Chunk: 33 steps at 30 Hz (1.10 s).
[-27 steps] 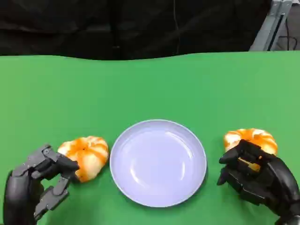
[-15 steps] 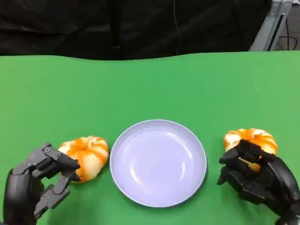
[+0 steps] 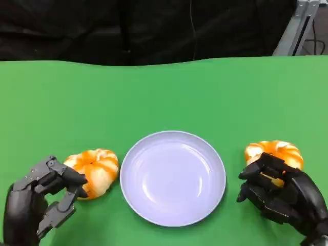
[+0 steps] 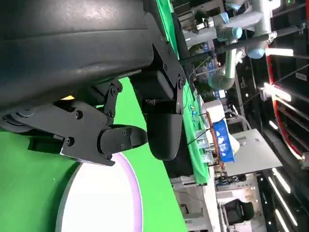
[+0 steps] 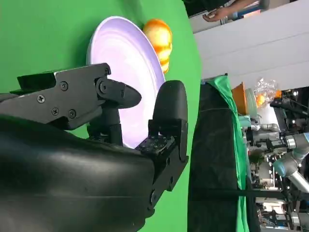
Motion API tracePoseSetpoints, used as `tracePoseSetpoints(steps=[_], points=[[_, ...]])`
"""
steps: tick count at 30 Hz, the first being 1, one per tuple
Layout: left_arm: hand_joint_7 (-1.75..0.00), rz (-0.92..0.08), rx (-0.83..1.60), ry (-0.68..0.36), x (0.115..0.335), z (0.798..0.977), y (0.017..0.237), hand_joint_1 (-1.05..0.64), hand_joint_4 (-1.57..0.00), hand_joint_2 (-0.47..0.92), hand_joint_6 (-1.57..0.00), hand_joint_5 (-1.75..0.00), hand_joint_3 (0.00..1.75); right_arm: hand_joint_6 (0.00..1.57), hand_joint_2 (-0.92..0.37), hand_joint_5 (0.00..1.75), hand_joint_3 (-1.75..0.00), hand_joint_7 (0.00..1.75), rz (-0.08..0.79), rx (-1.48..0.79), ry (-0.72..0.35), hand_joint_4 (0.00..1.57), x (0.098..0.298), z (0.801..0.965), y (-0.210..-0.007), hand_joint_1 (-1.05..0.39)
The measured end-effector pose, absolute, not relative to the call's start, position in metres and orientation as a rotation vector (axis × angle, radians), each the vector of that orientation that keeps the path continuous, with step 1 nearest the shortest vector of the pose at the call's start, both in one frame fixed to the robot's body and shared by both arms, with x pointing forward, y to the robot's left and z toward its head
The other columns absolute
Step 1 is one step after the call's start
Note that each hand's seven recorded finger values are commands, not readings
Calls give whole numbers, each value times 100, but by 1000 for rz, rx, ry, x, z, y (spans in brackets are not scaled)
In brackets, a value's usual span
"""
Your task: Grasp the bread from the table and place it into the plate.
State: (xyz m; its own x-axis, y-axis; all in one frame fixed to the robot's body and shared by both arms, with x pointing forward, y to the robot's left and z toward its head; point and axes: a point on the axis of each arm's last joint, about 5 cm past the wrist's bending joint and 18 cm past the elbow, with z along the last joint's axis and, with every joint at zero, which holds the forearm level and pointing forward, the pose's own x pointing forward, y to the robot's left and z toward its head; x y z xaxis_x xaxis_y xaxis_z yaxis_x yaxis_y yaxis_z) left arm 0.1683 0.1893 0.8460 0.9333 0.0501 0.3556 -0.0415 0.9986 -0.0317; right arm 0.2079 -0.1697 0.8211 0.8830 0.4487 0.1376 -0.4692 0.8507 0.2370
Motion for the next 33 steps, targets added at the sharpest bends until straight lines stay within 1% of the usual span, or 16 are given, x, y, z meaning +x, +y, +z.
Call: tracePoseSetpoints(steps=[1, 2, 3, 4, 6, 8, 10, 13, 15, 19, 20, 21, 24, 26, 29, 33], points=[[-65, 49, -23, -364, 168, 846, 189, -9, -83, 92, -101, -103, 35, 62, -89, 161, -49, 112, 485, 270, -77, 53, 208, 821, -170, 1], [-53, 52, -22, -364, 168, 846, 189, -11, -83, 92, -105, -95, 32, 62, -89, 161, -49, 112, 486, 271, -76, 53, 208, 821, -170, 1], [-35, 55, -22, -364, 168, 845, 189, -15, -86, 92, -110, -81, 28, 62, -89, 161, -49, 112, 487, 271, -74, 53, 208, 820, -170, 2], [-24, 57, -18, -361, 168, 845, 189, -17, -88, 92, -113, -71, 25, 62, -89, 161, -49, 112, 487, 272, -73, 52, 208, 820, -170, 2], [-17, 54, -5, -355, 167, 844, 189, -18, -90, 92, -115, -66, 24, 62, -90, 161, -48, 112, 487, 272, -72, 52, 207, 820, -170, 2], [-5, 59, -3, -355, 167, 843, 189, -23, -95, 92, -111, -37, 17, 62, -90, 162, -48, 112, 486, 273, -73, 52, 207, 820, -170, 2], [-3, 63, -2, -355, 167, 843, 189, -24, -97, 92, -110, -29, 16, 62, -90, 162, -48, 113, 486, 273, -73, 52, 207, 820, -170, 2], [-1, 61, 0, -357, 167, 843, 188, -24, -95, 92, -97, -15, 10, 62, -90, 162, -48, 113, 486, 273, -73, 52, 207, 820, -170, 2], [0, 65, -8, -358, 167, 843, 188, -24, -95, 92, -93, -9, 7, 62, -90, 162, -48, 114, 485, 271, -75, 52, 207, 820, -170, 2], [0, 60, -4, -358, 168, 843, 189, -42, -87, 92, -77, -2, 7, 61, -90, 162, -47, 114, 483, 271, -77, 52, 207, 820, -171, 1], [0, 53, 6, -357, 168, 843, 189, -45, -86, 92, -75, -1, 7, 61, -90, 163, -47, 114, 483, 271, -77, 52, 207, 820, -171, 1], [0, 43, 23, -355, 168, 844, 190, -52, -81, 92, -69, -1, 10, 61, -90, 163, -47, 114, 483, 271, -77, 52, 207, 820, -171, 1], [0, 7, 117, -350, 168, 845, 194, -60, -75, 92, -60, 0, 15, 61, -90, 162, -48, 114, 482, 271, -77, 52, 207, 820, -171, 1], [0, -9, 180, -362, 168, 847, 196, -61, -73, 92, -58, 0, 16, 61, -90, 162, -48, 114, 482, 271, -76, 52, 207, 820, -171, 1], [0, -20, 253, -378, 168, 848, 198, -73, -65, 92, -54, 0, 25, 61, -90, 162, -48, 115, 482, 271, -76, 52, 208, 820, -171, 1], [0, -38, 355, -390, 168, 849, 201, -79, -62, 92, -52, 0, 31, 61, -89, 162, -48, 115, 482, 272, -77, 52, 208, 820, -171, -1]])
